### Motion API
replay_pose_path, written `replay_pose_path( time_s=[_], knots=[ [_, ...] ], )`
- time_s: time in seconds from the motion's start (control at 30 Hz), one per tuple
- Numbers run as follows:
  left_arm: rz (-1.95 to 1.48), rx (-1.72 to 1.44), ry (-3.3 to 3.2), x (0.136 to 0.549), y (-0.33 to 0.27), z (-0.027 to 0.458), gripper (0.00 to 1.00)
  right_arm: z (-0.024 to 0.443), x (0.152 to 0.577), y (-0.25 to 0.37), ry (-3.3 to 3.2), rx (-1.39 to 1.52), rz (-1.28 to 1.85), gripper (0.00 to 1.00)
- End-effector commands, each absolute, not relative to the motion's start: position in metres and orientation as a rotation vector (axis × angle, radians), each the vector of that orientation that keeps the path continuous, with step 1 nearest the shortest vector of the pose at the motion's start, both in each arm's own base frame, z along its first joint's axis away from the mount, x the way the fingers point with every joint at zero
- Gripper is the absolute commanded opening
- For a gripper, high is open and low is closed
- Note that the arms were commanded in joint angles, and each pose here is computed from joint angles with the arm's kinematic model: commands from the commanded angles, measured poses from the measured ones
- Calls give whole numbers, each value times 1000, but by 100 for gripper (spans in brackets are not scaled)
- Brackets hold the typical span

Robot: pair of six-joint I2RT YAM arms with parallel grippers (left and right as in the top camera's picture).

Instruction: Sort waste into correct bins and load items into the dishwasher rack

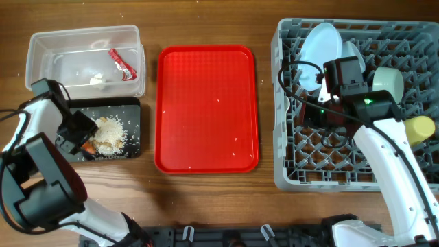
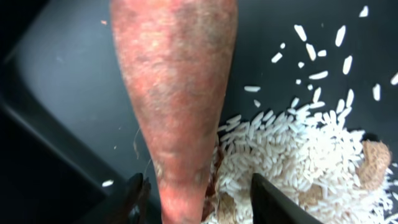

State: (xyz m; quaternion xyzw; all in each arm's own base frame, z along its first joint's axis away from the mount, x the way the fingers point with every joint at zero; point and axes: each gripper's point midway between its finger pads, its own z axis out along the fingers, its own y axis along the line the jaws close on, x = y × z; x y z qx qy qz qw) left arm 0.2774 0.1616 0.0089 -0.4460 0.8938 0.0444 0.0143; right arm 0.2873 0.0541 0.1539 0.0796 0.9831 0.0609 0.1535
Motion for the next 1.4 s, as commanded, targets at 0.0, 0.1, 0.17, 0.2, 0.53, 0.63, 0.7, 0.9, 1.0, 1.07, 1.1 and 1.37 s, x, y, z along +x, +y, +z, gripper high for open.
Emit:
replay_pose_path(
  time_s=[0.0, 0.1, 0.17, 0.2, 0.53, 0.63, 0.7, 0.9, 1.0, 1.07, 1.1, 1.37],
  knots=[
    [153, -1301, 2659, 295, 165, 55, 56, 159, 292, 54, 2787, 244, 189, 50],
    [143, -1217, 2607, 305, 155, 81, 56, 161, 299, 55, 2759, 242, 197, 54],
    [109, -1082, 2594, 318, 133, 100, 56, 167, 311, 58, 2707, 236, 223, 59],
    [55, -952, 2612, 329, 112, 108, 56, 171, 318, 64, 2674, 224, 262, 64],
    [-187, -196, 2964, 299, -33, 103, 96, 186, 336, 86, 2572, -65, 390, 89],
    [-300, -336, 3137, 255, -32, 101, 100, 166, 300, 80, 2747, -32, 379, 89],
    [-349, -398, 3185, 241, -31, 103, 98, 160, 286, 76, 2812, 23, 369, 89],
    [-332, -356, 2979, 239, -26, 126, 100, 196, 269, 59, 2653, 52, 276, 90],
    [-333, -300, 2779, 236, -26, 150, 100, 218, 260, 54, 2480, 41, 273, 91],
    [-333, -261, 2626, 230, -26, 168, 100, 228, 252, 47, 2362, 50, 243, 100],
    [-332, -246, 2563, 227, -26, 175, 100, 230, 248, 42, 2323, 60, 221, 100],
    [-323, -152, 2164, 205, -27, 238, 100, 231, 229, 28, 2251, 98, 160, 100]
  ],
)
